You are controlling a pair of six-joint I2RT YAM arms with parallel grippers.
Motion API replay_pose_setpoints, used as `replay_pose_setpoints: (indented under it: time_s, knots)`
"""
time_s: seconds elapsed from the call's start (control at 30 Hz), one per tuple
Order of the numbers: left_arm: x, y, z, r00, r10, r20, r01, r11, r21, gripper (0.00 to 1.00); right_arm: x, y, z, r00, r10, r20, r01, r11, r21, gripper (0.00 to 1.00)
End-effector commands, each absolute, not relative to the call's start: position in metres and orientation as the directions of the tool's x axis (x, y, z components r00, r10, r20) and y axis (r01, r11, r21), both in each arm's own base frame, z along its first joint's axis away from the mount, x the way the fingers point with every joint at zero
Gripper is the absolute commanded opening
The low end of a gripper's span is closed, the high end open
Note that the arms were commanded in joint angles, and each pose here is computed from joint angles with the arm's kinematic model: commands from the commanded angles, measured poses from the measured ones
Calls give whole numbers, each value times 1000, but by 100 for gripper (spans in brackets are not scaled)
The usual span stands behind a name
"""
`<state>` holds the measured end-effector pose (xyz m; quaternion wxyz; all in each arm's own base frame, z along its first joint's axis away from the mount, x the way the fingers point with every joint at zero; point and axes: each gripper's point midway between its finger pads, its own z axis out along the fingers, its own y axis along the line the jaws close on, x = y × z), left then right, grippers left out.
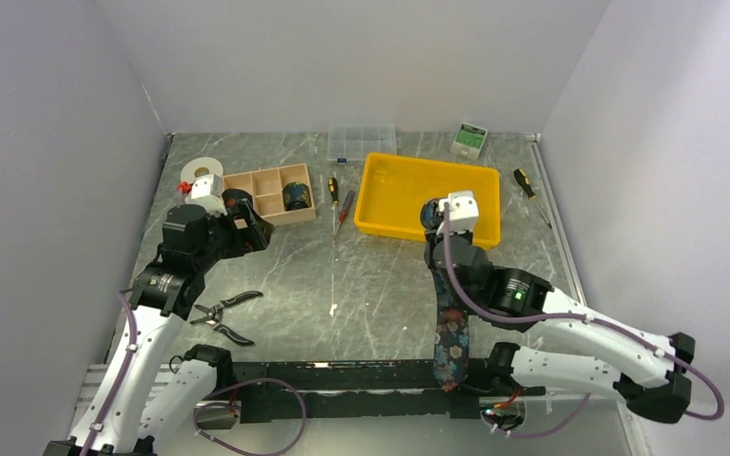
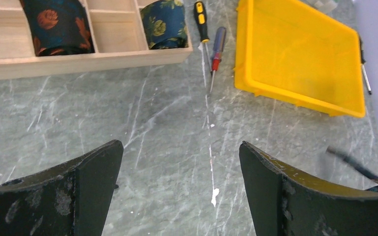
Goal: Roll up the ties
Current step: Pick up the tie from the bin, then place the tie at the center of the board.
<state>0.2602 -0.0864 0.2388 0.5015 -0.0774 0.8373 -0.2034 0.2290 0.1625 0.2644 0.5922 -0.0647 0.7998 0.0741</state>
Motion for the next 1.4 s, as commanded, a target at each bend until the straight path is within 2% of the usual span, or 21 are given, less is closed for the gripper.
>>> replay_pose_setpoints:
  time_s: [0.0,0.17,0.4,0.53,0.7,0.73,0.8,0.83,0.87,0.9,1.0,1.13,1.27,1.37]
  knots:
    - [261,-76,236,-481,-320,-816,29,925,-380,94,235,115,353,-55,-21,-998,160,987,-29,0]
    - [259,-73,237,-473,-330,-817,14,924,-381,94,232,126,381,9,-195,-981,188,964,-189,0]
    - [257,-66,238,-455,-346,-821,-21,925,-378,94,245,162,360,-23,-334,-942,148,931,-334,0]
    - [253,-61,239,-440,-362,-822,-53,924,-379,94,238,236,316,-11,-394,-919,-47,918,-393,0]
    - [236,-37,241,-391,-418,-820,-183,909,-376,94,219,328,242,-86,-446,-891,-348,851,-393,0]
    - [232,-31,242,-377,-427,-822,-211,904,-372,94,211,348,230,-89,-447,-890,-413,830,-375,12]
    - [222,-18,248,-333,-447,-830,-263,890,-373,94,192,380,204,-122,-462,-878,-525,781,-338,54]
    - [218,-13,251,-312,-452,-836,-279,885,-374,94,185,392,197,-140,-459,-878,-568,763,-308,69]
    - [214,-10,255,-290,-455,-842,-286,881,-378,94,178,399,191,-162,-460,-873,-599,749,-283,88]
    - [209,-6,257,-277,-456,-846,-296,878,-376,94,173,404,190,-178,-450,-875,-623,740,-254,98]
    - [204,1,263,-267,-458,-848,-330,870,-366,94,162,406,196,-218,-403,-889,-668,726,-165,100]
    - [209,-16,267,-297,-438,-848,-231,895,-382,94,167,373,193,-329,-319,-889,-650,759,-32,100]
    - [217,-74,264,-419,-394,-818,60,887,-458,94,178,321,154,-552,-178,-815,-561,803,204,98]
    - [211,-133,252,-575,-355,-737,291,753,-590,94,175,281,119,-665,-103,-740,-448,847,286,95]
